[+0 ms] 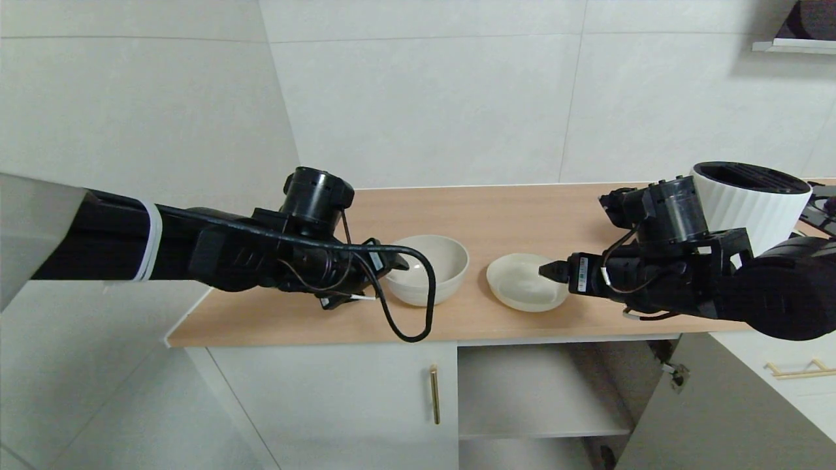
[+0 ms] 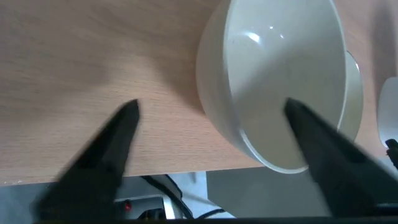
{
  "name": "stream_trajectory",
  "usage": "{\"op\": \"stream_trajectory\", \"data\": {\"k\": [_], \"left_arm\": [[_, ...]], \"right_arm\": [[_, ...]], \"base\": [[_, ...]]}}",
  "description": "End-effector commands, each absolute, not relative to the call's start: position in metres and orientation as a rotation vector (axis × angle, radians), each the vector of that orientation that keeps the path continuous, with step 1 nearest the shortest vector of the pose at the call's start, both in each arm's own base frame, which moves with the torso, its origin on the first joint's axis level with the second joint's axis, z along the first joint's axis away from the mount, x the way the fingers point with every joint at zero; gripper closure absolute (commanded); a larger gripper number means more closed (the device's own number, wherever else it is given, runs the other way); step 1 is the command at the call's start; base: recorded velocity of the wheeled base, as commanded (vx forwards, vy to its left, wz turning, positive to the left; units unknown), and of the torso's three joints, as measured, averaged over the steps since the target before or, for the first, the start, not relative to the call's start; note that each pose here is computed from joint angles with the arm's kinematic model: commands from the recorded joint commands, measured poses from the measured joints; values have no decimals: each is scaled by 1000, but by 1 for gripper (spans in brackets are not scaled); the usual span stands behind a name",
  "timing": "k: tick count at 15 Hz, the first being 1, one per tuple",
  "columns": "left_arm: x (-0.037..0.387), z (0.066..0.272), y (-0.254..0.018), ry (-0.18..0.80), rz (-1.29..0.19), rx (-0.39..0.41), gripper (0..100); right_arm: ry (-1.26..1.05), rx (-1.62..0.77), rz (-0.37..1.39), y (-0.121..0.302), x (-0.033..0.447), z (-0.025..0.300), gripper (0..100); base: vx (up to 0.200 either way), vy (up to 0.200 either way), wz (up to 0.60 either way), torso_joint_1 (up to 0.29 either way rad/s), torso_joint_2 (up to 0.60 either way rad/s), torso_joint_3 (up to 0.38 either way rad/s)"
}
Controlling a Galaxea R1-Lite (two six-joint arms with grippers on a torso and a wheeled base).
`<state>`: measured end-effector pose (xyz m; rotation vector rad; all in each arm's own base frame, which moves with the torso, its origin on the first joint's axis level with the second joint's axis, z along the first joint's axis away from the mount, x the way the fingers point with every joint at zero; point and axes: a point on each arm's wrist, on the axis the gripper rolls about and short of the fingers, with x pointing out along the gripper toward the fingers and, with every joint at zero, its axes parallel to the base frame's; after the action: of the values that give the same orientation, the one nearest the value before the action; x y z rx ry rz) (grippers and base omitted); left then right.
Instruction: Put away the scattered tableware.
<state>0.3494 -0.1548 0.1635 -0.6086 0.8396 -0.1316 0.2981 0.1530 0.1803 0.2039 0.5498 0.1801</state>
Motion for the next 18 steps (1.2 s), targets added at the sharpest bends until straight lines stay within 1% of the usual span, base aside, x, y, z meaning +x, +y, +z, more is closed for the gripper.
{"op": "stream_trajectory", "data": {"k": [1,10,12,13,18], "left_arm": [[351,163,-156,840,-132,-611,100],[346,172,-153,821,-142,-615,100],[338,181,-150,808,-158,-620,100],[338,182,-150,805,-159,-620,100],[337,182,-149,807,-157,-618,100]], "right_arm": [[547,205,181,153,298,181,0],[562,196,175,155,301,175,0],[565,164,90,159,314,159,0],[544,158,58,161,319,153,0],[503,150,-3,168,337,136,0]], "base": [[0,0,0,0,0,0],[0,0,0,0,0,0],[0,0,0,0,0,0],[0,0,0,0,0,0],[0,0,0,0,0,0]]}}
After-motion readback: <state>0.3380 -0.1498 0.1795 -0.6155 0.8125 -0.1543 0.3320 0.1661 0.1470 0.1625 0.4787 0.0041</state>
